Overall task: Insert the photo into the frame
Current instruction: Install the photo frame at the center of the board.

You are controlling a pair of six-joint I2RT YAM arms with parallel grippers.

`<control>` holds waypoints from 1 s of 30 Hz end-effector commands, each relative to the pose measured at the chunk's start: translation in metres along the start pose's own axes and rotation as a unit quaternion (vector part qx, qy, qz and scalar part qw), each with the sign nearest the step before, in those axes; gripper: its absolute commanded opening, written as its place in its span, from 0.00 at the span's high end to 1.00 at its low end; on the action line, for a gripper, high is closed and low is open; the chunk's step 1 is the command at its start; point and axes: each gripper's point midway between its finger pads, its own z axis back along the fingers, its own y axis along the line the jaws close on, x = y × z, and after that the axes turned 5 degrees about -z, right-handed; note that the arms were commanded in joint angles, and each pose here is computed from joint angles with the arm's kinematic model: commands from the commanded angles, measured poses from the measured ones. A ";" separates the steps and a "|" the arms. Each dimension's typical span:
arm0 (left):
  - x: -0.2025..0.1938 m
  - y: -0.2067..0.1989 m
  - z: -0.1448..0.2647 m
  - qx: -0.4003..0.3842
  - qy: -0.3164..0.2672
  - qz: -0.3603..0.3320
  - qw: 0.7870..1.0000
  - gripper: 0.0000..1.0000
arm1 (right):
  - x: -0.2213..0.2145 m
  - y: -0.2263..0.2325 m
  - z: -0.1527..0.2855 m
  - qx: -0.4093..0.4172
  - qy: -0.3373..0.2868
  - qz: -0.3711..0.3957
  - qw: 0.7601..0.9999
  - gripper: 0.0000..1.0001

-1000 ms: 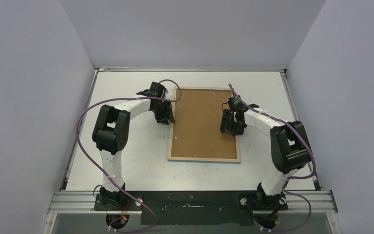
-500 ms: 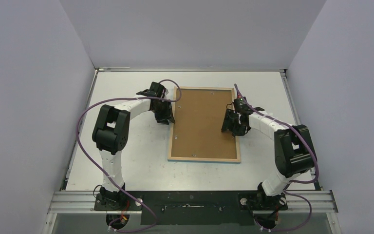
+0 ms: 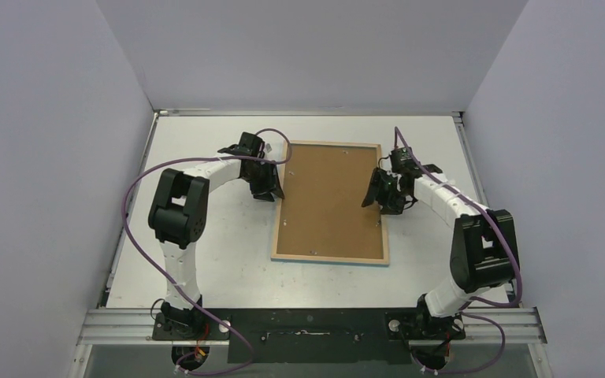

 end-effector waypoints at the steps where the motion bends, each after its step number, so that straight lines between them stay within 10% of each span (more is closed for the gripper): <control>1: -0.020 0.016 -0.012 0.000 0.035 0.007 0.999 0.60 | 0.006 0.037 0.009 0.045 -0.022 0.023 0.999 0.42; 16: -0.047 0.016 -0.021 -0.034 0.080 0.041 0.995 0.63 | -0.064 0.203 -0.071 0.235 -0.015 0.097 0.967 0.45; 30: -0.052 0.020 -0.025 -0.067 0.092 0.083 0.990 0.78 | -0.113 0.224 -0.072 0.263 0.033 0.137 0.954 0.46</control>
